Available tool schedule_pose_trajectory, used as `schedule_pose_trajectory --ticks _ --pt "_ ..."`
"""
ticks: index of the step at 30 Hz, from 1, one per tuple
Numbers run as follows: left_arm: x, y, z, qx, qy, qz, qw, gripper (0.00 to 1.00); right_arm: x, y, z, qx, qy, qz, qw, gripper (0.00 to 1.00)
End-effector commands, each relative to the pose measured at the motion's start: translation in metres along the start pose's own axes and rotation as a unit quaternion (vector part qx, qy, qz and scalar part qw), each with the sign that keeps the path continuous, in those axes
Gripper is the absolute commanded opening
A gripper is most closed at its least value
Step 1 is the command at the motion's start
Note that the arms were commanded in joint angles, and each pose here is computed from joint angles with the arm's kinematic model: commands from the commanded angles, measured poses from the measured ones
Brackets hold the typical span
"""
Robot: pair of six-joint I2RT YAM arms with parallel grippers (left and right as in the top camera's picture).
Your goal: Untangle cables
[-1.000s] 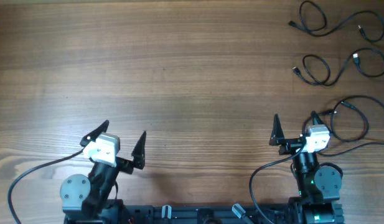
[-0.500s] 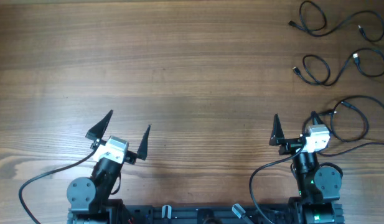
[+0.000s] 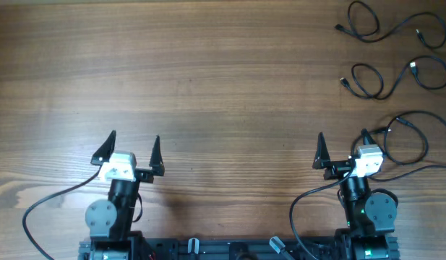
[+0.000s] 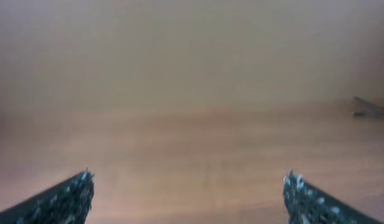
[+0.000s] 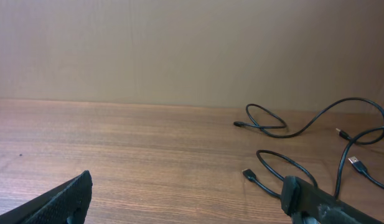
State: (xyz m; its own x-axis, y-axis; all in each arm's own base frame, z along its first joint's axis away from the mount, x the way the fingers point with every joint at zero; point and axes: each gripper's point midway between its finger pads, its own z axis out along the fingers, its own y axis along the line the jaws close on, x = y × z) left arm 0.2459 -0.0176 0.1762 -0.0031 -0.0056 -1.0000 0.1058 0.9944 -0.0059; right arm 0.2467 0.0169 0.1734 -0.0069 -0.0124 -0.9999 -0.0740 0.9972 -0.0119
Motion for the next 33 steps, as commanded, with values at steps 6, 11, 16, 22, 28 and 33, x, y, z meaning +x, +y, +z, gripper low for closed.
schedule_pose_trajectory --ticks 6,11,16,22,28,33 --pt "0.0199 0.0199 -0.0019 -0.058 0.034 -0.05 0.996 1.0 -0.0023 -0.0004 -0.0006 0.0 -0.006 0.006 1.0 1.0" --pt "0.0201 0.0178 -0.0017 -0.051 0.036 -0.018 0.998 1.0 -0.0023 -0.0004 -0.0006 0.0 -0.006 0.006 1.0 1.0" --pt "0.0202 0.0185 -0.0018 -0.052 0.037 0.001 0.998 1.0 -0.0024 -0.0004 -0.0006 0.0 -0.006 0.006 1.0 1.0" --pt "0.0202 0.0185 -0.0018 -0.053 0.037 -0.009 0.998 1.0 -0.0023 -0.0004 -0.0006 0.0 -0.006 0.006 1.0 1.0" --pt "0.0203 0.019 -0.0019 -0.054 0.037 -0.007 0.998 1.0 -0.0023 -0.0004 -0.0006 0.0 -0.006 0.006 1.0 1.0" --pt "0.0202 0.019 -0.0019 -0.054 0.038 0.008 0.998 1.0 -0.0023 -0.0004 -0.0006 0.0 -0.006 0.006 1.0 1.0"
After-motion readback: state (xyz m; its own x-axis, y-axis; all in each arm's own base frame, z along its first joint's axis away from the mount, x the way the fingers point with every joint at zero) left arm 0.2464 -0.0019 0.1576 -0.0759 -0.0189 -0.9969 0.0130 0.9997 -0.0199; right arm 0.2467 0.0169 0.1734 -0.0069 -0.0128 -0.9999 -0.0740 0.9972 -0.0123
